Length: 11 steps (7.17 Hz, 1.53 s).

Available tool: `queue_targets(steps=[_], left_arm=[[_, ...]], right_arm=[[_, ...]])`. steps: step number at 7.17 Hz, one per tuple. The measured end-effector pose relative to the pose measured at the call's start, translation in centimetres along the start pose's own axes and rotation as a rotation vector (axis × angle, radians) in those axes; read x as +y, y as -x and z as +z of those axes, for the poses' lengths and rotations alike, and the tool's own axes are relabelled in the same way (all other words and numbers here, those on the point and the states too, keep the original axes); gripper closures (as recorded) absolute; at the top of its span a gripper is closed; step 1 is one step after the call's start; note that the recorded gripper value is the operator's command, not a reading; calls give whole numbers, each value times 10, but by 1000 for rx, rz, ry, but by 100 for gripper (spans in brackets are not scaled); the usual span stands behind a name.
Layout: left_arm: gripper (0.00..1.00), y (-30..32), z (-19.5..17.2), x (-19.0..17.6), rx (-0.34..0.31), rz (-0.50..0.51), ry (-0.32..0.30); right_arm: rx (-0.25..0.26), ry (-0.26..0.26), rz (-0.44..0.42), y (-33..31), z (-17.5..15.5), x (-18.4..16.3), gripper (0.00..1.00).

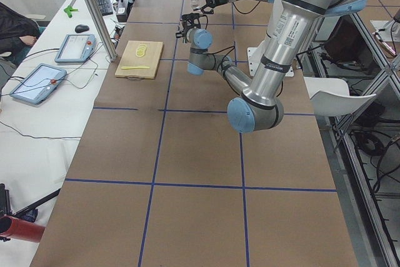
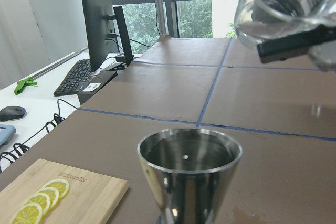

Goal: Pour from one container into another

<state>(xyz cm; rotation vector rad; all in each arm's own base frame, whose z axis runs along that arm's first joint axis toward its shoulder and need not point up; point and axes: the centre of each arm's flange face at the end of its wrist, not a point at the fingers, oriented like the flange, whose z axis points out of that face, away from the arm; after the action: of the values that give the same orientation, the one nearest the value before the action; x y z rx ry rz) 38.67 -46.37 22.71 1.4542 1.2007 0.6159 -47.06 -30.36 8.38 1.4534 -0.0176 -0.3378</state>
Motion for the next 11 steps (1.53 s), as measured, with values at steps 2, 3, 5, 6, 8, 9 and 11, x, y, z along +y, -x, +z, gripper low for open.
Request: queue_targets(steps=[2, 3, 5, 6, 8, 9, 11], left_arm=[[100, 18, -34, -2, -41, -75, -10], [100, 24, -57, -2, -62, -117, -16], [100, 35, -108, 13, -111, -197, -53], [100, 41, -133, 28, -166, -230, -92], [100, 53, -179, 56, -313, -318, -164], [100, 58, -200, 62, -410, -352, -205], [100, 66, -231, 76, -584, -411, -270]], right_arm=[[0, 0, 0, 0, 0, 1, 100], [0, 0, -1, 0, 0, 1, 100], [0, 0, 0, 0, 0, 1, 100], [0, 0, 0, 0, 0, 1, 100], [0, 0, 0, 0, 0, 2, 100], [0, 1, 1, 0, 0, 2, 100], [0, 1, 0, 0, 0, 2, 100]])
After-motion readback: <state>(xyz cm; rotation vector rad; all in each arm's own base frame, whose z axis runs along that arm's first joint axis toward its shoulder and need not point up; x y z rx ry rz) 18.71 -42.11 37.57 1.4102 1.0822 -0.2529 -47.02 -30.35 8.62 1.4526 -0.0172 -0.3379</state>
